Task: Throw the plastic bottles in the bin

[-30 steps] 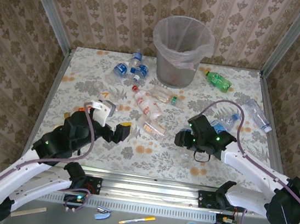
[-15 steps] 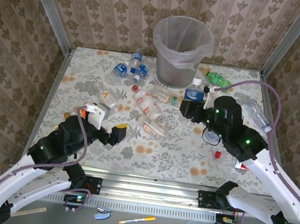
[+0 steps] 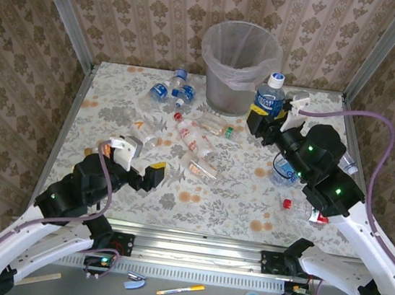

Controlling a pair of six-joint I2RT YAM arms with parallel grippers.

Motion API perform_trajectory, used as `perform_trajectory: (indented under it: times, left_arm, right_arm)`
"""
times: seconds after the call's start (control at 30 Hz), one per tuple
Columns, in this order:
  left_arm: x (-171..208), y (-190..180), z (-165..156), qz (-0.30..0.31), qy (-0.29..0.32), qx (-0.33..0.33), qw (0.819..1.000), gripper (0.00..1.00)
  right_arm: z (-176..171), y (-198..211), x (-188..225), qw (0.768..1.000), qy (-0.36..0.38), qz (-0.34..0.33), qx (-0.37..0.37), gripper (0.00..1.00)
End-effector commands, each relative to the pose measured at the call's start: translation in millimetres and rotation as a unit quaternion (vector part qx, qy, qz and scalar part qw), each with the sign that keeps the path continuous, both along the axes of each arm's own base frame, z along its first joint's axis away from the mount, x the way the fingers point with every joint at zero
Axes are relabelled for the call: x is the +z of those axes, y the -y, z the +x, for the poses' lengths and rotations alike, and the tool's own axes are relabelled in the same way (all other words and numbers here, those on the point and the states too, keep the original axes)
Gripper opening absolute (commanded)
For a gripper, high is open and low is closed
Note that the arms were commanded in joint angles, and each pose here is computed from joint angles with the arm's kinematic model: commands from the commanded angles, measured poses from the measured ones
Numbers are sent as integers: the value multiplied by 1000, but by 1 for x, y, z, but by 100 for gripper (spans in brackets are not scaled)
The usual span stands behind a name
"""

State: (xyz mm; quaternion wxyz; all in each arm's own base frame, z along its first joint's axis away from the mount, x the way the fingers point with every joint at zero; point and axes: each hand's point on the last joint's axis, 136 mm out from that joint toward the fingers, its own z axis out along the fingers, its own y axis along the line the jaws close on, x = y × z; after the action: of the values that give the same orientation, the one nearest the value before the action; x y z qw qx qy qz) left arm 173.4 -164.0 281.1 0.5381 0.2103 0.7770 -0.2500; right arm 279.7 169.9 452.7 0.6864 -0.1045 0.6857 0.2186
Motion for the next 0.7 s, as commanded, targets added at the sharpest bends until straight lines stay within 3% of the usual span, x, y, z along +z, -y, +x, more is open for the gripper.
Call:
perform_trajectory:
  times: [0.0, 0.3, 0.43, 0.57, 0.67]
  left_arm:
    - [2, -1, 0, -5, 13, -1, 1000, 100]
    - [13, -3, -8, -21, 31, -15, 999, 100]
    - [29, -11, -14, -43, 74, -17, 996, 100]
    - [54, -51, -10, -60, 142, 63, 986, 100]
    - [72, -87, -8, -76, 195, 139, 968, 100]
  right_arm:
    - [-7, 13, 53, 991, 124, 34, -27, 46]
    - [11, -8, 105, 966, 249, 67, -18, 46]
    - [20, -10, 126, 952, 296, 71, -32, 46]
    - [26, -8, 142, 943, 321, 74, -41, 44]
    - [23, -6, 151, 935, 343, 72, -44, 44]
